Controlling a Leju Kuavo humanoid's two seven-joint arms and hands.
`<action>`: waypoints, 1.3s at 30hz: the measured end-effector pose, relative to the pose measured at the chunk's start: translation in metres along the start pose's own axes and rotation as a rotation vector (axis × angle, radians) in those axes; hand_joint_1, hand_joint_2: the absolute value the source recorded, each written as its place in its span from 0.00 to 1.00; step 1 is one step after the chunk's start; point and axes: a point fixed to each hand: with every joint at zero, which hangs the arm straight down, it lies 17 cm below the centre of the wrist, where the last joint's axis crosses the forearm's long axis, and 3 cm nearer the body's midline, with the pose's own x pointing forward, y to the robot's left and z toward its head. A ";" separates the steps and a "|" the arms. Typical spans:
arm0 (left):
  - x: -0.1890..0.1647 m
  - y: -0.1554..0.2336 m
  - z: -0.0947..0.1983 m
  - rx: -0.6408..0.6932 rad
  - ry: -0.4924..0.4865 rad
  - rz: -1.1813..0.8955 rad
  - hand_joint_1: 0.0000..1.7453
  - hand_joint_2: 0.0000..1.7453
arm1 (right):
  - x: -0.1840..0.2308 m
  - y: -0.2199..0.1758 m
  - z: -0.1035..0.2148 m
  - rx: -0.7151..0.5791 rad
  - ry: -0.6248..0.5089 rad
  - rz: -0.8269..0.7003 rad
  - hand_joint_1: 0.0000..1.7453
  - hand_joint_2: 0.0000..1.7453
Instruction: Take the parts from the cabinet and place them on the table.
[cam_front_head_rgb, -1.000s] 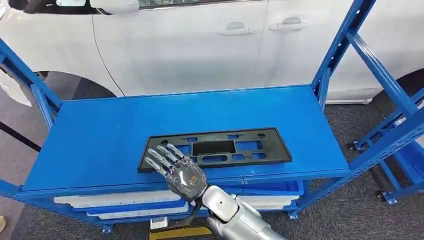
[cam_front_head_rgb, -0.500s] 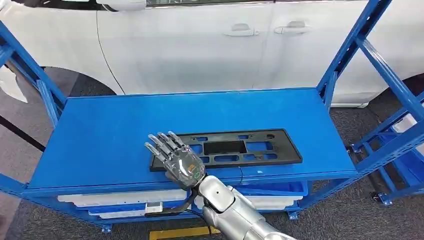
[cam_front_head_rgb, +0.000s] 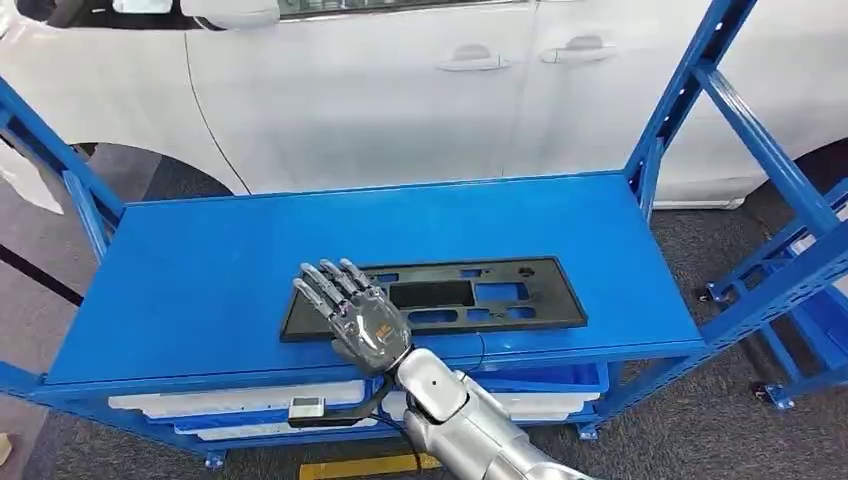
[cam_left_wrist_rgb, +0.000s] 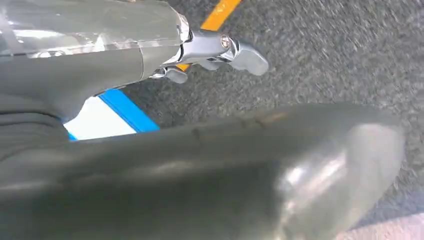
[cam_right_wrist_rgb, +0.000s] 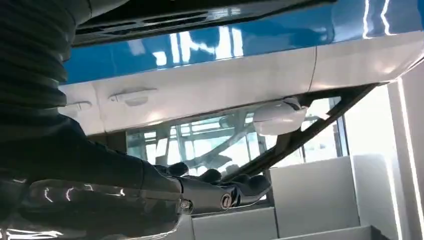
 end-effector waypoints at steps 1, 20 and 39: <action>0.001 0.001 0.000 0.001 -0.001 0.000 0.00 0.00 | 0.000 0.001 0.001 0.005 -0.001 0.011 0.00 1.00; -0.001 -0.007 0.001 -0.020 -0.005 -0.010 0.00 0.00 | -0.019 0.047 0.013 0.159 -0.023 0.292 0.00 1.00; 0.000 -0.010 0.001 -0.031 -0.012 -0.008 0.00 0.00 | -0.136 0.064 0.029 0.414 0.171 0.594 0.11 1.00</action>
